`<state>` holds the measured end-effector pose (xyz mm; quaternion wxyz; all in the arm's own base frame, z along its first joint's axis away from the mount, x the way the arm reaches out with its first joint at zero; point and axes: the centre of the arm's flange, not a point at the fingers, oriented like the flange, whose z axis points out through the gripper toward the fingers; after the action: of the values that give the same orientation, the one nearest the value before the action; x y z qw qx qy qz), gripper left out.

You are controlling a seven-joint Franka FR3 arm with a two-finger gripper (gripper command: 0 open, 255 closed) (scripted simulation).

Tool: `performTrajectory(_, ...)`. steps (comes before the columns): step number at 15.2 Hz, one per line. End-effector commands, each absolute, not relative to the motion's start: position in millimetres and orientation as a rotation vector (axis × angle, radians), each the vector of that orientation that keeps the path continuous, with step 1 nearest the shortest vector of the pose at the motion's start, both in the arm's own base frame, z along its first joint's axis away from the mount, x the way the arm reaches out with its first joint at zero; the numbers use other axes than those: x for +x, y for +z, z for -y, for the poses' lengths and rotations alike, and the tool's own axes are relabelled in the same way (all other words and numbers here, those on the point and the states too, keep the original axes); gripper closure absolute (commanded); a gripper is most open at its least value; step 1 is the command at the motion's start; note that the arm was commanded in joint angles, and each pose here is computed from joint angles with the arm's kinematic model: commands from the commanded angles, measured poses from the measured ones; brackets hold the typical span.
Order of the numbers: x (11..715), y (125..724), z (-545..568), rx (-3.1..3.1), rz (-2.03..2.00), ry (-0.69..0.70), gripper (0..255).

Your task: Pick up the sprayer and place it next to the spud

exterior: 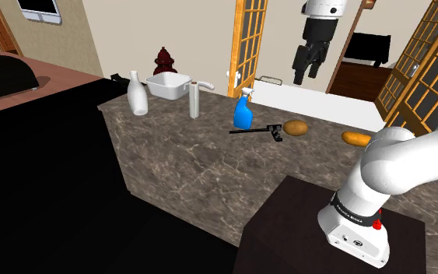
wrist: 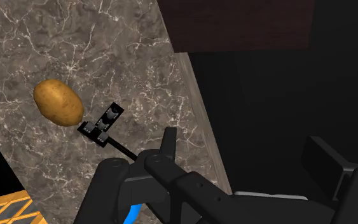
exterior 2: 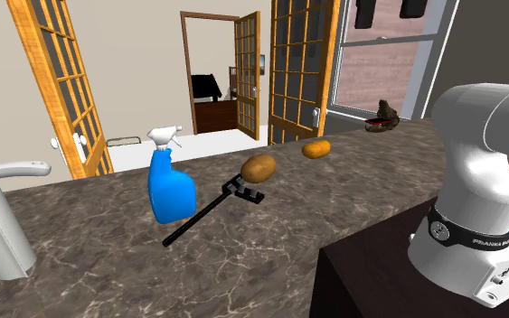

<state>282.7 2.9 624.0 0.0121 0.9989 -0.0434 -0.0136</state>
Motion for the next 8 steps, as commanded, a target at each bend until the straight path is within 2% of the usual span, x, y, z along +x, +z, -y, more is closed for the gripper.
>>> performTrajectory(1, 283, 624, -3, 3.114, 0.135, -0.042, 0)
performTrajectory(8, 309, 560, 53, 3.131, 0.023, 0.087, 0)
